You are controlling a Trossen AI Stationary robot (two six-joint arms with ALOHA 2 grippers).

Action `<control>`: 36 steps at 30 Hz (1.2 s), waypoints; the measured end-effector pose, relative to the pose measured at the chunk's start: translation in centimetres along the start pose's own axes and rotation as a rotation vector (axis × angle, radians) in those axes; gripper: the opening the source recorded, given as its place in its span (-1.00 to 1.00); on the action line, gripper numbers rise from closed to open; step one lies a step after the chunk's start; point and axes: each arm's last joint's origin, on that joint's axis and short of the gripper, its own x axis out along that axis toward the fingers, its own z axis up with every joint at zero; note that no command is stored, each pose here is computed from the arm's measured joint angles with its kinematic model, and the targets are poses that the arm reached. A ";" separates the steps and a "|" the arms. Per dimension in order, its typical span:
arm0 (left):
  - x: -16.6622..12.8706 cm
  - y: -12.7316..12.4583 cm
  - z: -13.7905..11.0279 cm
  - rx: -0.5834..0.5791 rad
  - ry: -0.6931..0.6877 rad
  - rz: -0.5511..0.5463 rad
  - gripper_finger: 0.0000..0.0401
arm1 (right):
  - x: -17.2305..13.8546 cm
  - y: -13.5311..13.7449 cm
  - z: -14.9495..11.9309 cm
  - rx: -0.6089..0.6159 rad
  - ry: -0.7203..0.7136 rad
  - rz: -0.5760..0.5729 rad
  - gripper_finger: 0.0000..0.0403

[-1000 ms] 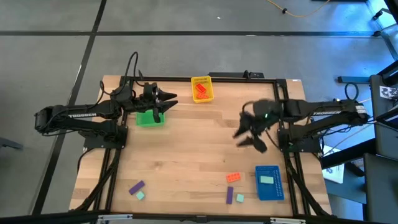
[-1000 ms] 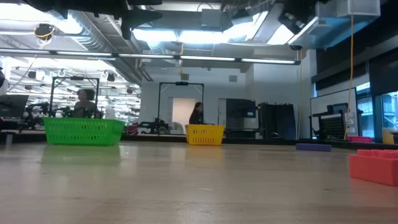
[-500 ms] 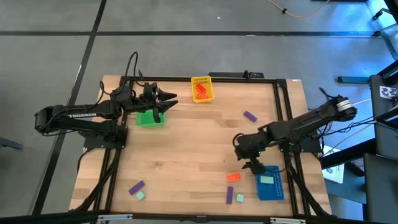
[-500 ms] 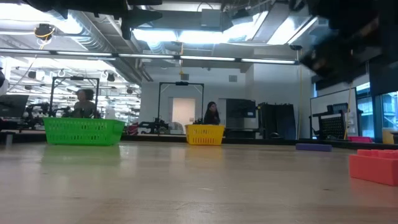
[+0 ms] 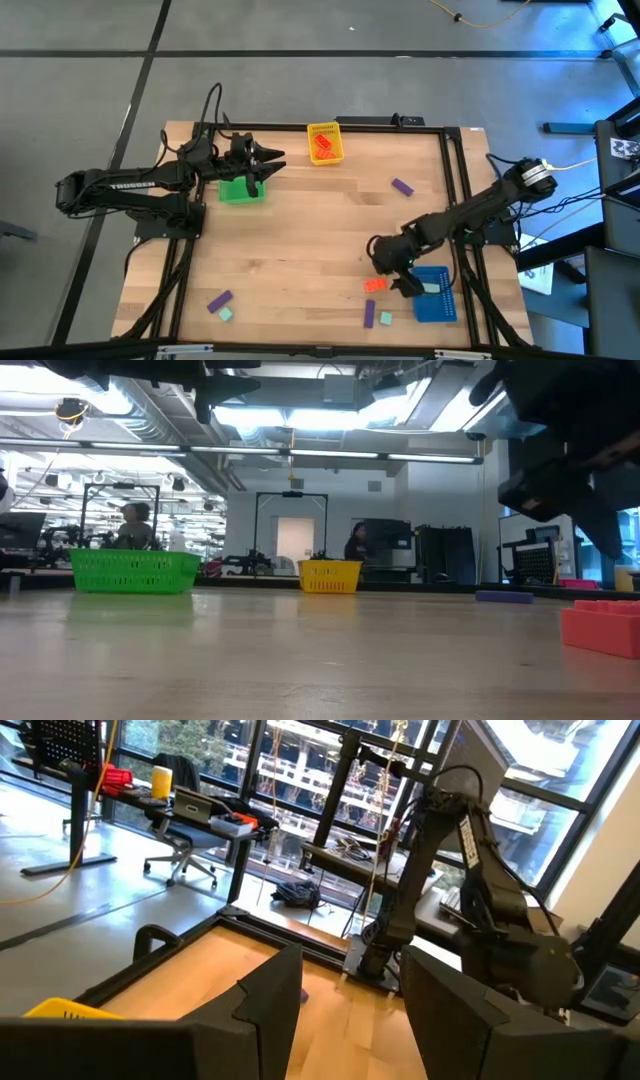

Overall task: Sort & place blocks by color
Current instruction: Put the orange game piece into the yellow bin

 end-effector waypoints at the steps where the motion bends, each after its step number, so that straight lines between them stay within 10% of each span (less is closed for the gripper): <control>1: 0.0 0.0 0.0 0.000 0.000 0.000 -0.19 | 0.3 0.1 0.0 -0.002 -0.001 -0.013 0.38; 36: 0.0 0.0 0.0 0.000 0.000 0.000 -0.19 | 5.3 0.6 -0.5 0.081 -0.004 -0.331 0.31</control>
